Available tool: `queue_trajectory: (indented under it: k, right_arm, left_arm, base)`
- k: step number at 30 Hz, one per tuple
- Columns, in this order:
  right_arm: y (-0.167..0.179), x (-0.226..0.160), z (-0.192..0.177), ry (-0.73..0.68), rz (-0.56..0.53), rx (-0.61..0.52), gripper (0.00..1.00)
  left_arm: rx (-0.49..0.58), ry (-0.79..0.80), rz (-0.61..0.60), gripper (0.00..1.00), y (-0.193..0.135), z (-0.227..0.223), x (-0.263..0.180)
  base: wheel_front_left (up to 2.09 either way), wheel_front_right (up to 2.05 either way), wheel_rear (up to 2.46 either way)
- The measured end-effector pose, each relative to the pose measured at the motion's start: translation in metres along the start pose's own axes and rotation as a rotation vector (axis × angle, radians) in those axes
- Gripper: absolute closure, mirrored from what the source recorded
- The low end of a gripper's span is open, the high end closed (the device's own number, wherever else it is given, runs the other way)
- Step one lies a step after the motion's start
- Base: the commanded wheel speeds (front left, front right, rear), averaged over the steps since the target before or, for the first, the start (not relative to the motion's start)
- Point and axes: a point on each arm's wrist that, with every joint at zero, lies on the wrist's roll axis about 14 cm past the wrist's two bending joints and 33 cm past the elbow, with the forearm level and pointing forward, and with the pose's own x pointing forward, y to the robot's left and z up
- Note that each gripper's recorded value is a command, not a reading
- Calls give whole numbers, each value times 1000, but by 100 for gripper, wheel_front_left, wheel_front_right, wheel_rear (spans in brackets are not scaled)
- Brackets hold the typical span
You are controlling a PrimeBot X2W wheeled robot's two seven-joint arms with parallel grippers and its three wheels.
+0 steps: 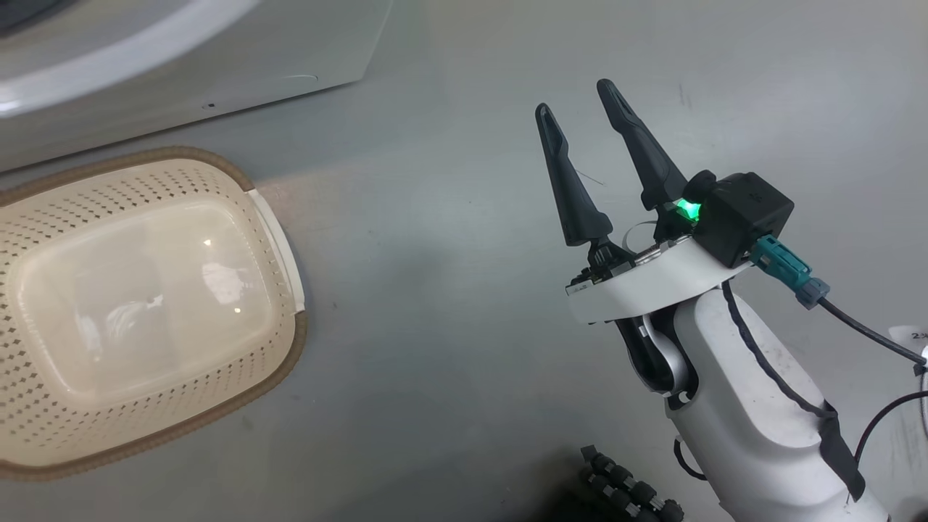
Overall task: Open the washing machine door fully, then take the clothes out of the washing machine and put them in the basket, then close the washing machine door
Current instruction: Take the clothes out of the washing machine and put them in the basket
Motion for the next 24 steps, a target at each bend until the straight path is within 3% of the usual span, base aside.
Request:
queue_trajectory:
  k: [24]
  right_arm:
    - [20, -11, 14, -32, 40, -37, 0]
  left_arm:
    - [-42, -291, -17, 100, -20, 4, -85]
  base:
    - [0, 0, 0]
